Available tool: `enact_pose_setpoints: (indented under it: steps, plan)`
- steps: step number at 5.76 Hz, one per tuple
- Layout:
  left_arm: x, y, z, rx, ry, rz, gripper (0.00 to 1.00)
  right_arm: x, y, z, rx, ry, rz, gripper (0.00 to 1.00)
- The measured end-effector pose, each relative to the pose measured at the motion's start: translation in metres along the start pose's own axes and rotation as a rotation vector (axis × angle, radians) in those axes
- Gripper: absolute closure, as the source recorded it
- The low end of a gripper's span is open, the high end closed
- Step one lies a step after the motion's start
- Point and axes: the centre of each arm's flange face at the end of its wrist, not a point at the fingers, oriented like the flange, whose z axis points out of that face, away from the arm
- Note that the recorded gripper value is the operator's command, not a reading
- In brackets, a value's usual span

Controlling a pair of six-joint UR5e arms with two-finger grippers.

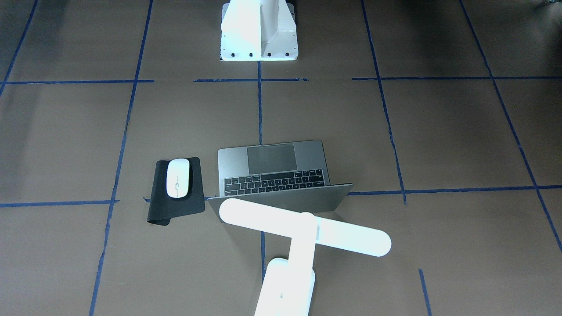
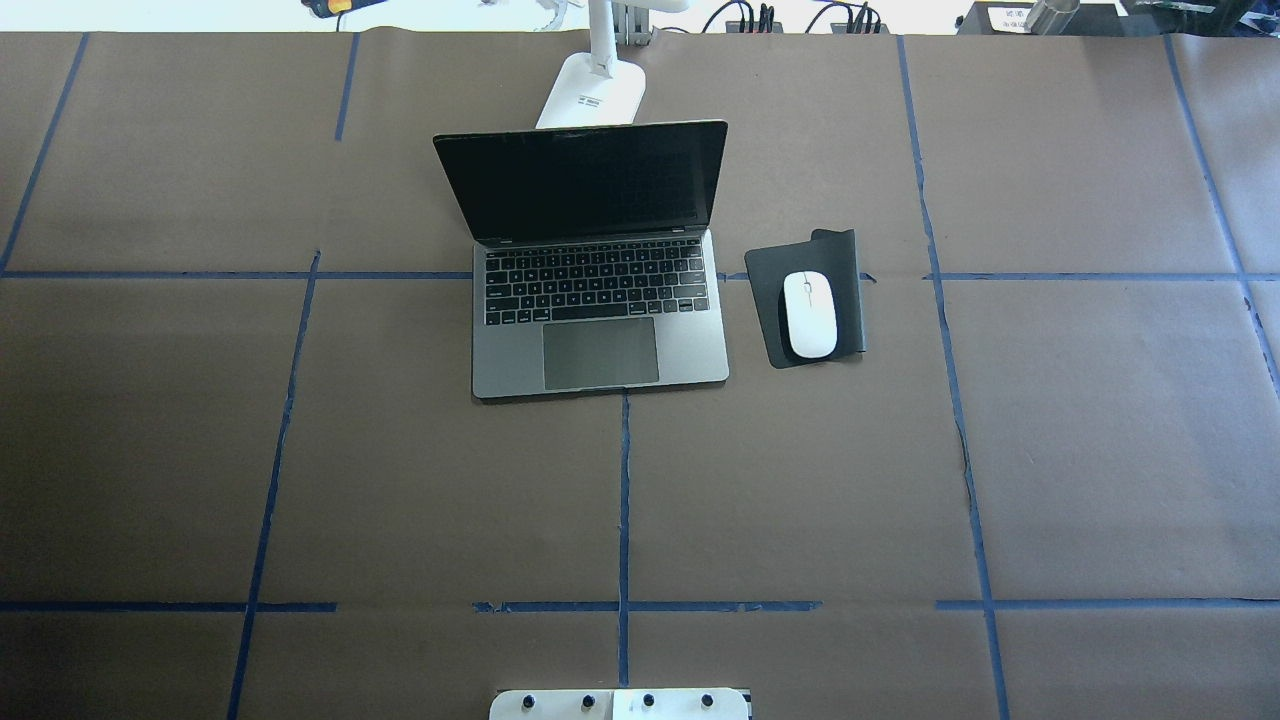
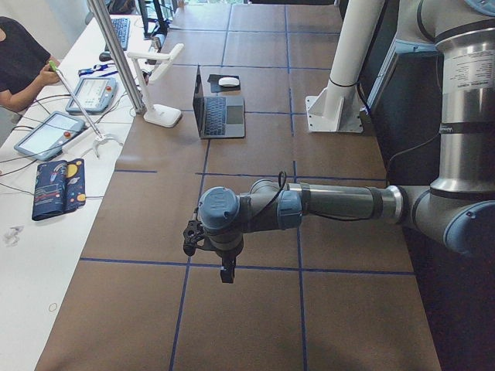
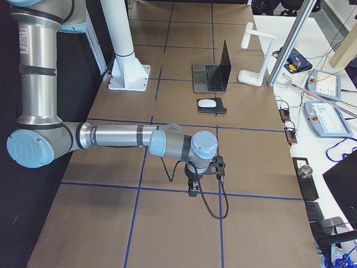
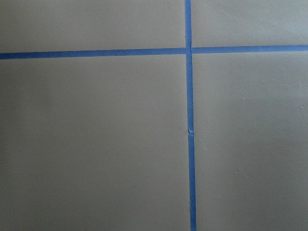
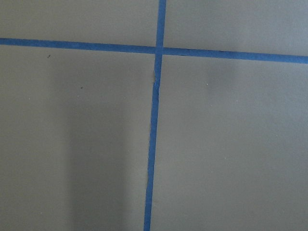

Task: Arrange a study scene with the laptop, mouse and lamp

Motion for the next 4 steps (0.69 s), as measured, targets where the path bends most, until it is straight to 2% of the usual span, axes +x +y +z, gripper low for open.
enact_pose_setpoints:
  steps: [4]
  plan:
    - [0.0052,-0.005,-0.0036,0.008,-0.001,0.018,0.0,-0.0092,0.0,-0.0093,0.022,-0.003,-0.018,0.0]
